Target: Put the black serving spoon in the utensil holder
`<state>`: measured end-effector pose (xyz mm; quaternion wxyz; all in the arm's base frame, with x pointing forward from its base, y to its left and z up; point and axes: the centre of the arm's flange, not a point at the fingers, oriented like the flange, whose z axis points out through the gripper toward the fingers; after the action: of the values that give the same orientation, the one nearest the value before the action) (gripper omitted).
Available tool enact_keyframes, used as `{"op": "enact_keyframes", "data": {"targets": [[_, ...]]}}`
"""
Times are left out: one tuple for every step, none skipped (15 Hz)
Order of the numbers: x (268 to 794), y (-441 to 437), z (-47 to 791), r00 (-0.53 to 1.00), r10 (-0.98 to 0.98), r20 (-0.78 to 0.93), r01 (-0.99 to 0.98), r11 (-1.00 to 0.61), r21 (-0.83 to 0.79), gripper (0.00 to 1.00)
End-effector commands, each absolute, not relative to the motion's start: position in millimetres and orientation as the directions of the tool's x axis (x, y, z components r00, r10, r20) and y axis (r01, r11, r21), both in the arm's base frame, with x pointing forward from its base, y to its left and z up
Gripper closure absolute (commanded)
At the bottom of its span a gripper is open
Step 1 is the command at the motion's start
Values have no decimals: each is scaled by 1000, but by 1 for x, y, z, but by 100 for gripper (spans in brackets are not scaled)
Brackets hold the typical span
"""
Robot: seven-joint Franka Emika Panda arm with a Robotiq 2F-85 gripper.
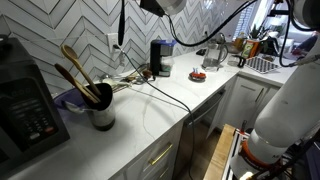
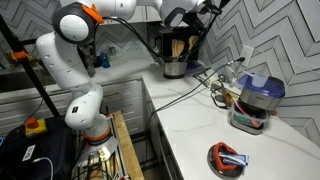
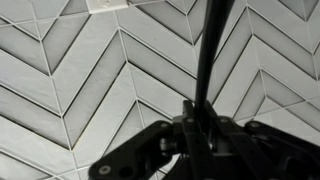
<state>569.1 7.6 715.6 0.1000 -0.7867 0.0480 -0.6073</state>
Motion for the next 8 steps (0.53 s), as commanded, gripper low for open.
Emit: {"op": "enact_keyframes", "data": {"targets": [[567,11,714,260,-195,946,68,-973,-219,97],[560,18,714,242,-183,953,135,-966,-220,97],[553,24,717,238,-194,952,201,-949,-244,97],[546,31,720,240,-201,950,239,-936,-259,97],[541,41,723,244,-197,949,286,-921,-265,97],[536,49,725,260,-200,945,336,-899,-282,97],[533,56,726,274,-200,941,387,-873,-298,97],[529,58,719,311,-171,935,433,-850,-299,97]]}}
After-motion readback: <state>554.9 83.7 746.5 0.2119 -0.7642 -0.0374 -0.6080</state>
